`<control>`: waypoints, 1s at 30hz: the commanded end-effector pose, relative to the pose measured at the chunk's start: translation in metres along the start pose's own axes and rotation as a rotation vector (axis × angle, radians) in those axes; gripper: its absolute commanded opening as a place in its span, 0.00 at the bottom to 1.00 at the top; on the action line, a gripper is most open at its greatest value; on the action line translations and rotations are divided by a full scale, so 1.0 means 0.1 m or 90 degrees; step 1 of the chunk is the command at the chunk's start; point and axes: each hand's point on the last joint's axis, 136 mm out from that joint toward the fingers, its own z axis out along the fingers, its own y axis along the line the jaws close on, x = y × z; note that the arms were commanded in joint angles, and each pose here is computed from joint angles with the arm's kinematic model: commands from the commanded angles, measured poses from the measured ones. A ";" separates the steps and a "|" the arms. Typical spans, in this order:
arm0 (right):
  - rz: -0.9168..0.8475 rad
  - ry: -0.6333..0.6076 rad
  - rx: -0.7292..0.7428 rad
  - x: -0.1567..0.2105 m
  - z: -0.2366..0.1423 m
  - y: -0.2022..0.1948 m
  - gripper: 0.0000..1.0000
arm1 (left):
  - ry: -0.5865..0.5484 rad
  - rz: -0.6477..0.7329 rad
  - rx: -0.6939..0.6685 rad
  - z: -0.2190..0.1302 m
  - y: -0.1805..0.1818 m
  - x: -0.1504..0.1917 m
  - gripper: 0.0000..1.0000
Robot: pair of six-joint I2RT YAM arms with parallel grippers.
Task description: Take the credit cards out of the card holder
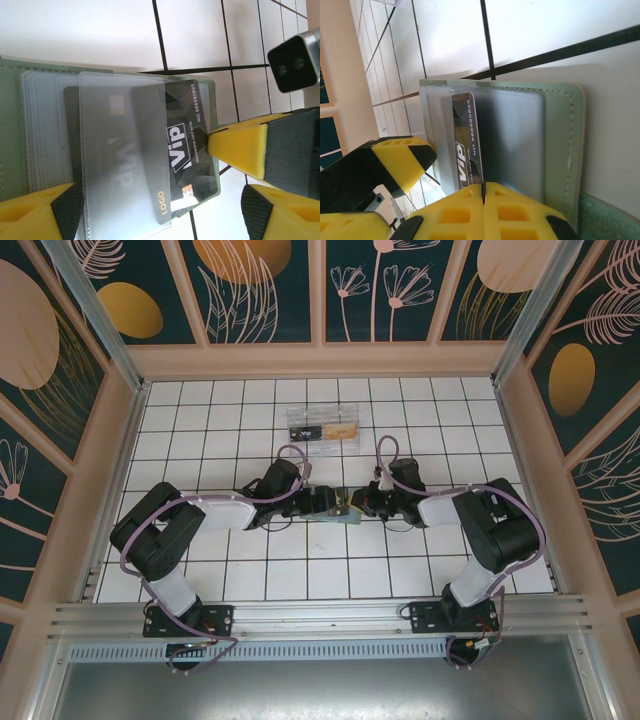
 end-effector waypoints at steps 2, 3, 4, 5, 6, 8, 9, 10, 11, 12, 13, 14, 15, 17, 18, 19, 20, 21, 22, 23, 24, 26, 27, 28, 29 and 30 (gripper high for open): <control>-0.030 -0.003 -0.023 0.01 -0.08 0.08 0.00 | -0.010 -0.002 -0.003 -0.07 -0.04 -0.03 0.84; -0.030 -0.002 -0.025 0.01 -0.08 0.08 0.00 | -0.014 0.000 -0.004 -0.09 -0.06 -0.04 0.83; -0.030 -0.001 -0.026 0.02 -0.08 0.08 0.00 | -0.021 0.003 -0.005 -0.11 -0.08 -0.07 0.82; -0.029 -0.001 -0.025 0.02 -0.08 0.08 0.00 | -0.026 0.005 -0.006 -0.14 -0.09 -0.09 0.81; -0.029 -0.001 -0.025 0.02 -0.08 0.07 0.00 | -0.030 0.006 -0.008 -0.15 -0.11 -0.11 0.78; -0.029 -0.001 -0.025 0.02 -0.07 0.07 0.00 | -0.040 0.009 -0.006 -0.19 -0.15 -0.16 0.72; -0.029 0.000 -0.024 0.02 -0.06 0.06 0.00 | -0.043 0.010 -0.006 -0.20 -0.17 -0.17 0.69; -0.028 0.002 -0.025 0.03 -0.06 0.06 0.00 | -0.046 0.013 -0.003 -0.21 -0.19 -0.19 0.57; -0.027 0.002 -0.024 0.03 -0.05 0.06 0.00 | -0.046 0.013 -0.002 -0.20 -0.20 -0.20 0.45; -0.026 0.002 -0.025 0.03 -0.05 0.06 0.00 | -0.044 0.014 0.000 -0.18 -0.21 -0.20 0.37; -0.028 0.004 -0.026 0.03 -0.04 0.06 0.00 | -0.040 0.016 0.004 -0.16 -0.22 -0.20 0.24; -0.028 0.004 -0.026 0.03 -0.04 0.06 0.00 | -0.034 0.015 0.005 -0.12 -0.23 -0.20 0.15; -0.028 0.005 -0.025 0.04 -0.04 0.05 0.00 | -0.028 0.016 0.005 -0.07 -0.23 -0.19 0.13; -0.027 0.007 -0.024 0.04 -0.03 0.04 0.00 | -0.021 0.017 0.013 -0.01 -0.28 -0.19 0.05; -0.026 0.007 -0.024 0.04 -0.03 0.04 0.00 | -0.010 0.014 0.006 0.07 -0.24 -0.16 0.03; -0.026 0.007 -0.023 0.05 -0.03 0.03 0.00 | -0.003 0.015 0.007 0.12 -0.24 -0.14 0.04; -0.026 0.008 -0.024 0.05 -0.02 0.03 0.00 | 0.000 0.014 0.004 0.15 -0.23 -0.14 0.04; -0.025 0.010 -0.023 0.05 -0.02 0.03 0.00 | 0.006 0.014 0.002 0.19 -0.23 -0.12 0.05; -0.027 0.011 -0.025 0.06 -0.01 0.03 0.00 | 0.008 0.012 -0.001 0.21 -0.22 -0.12 0.06; -0.027 0.013 -0.025 0.06 -0.01 0.02 0.00 | 0.013 0.009 -0.007 0.24 -0.19 -0.10 0.06; -0.026 0.014 -0.026 0.06 0.00 0.03 0.00 | 0.017 0.007 -0.012 0.26 -0.16 -0.08 0.06; -0.026 0.018 -0.026 0.07 0.01 0.02 0.00 | 0.023 0.001 -0.024 0.29 -0.10 -0.05 0.06; -0.027 0.018 -0.027 0.06 0.02 0.03 0.00 | 0.025 -0.001 -0.031 0.30 -0.06 -0.03 0.06; -0.028 0.019 -0.028 0.07 0.02 0.03 0.00 | 0.029 -0.004 -0.040 0.31 -0.02 -0.01 0.06; -0.028 0.021 -0.028 0.07 0.02 0.02 0.00 | 0.030 -0.005 -0.046 0.32 0.00 0.00 0.06; -0.028 0.021 -0.030 0.07 0.03 0.03 0.00 | 0.031 -0.008 -0.049 0.32 0.02 0.01 0.06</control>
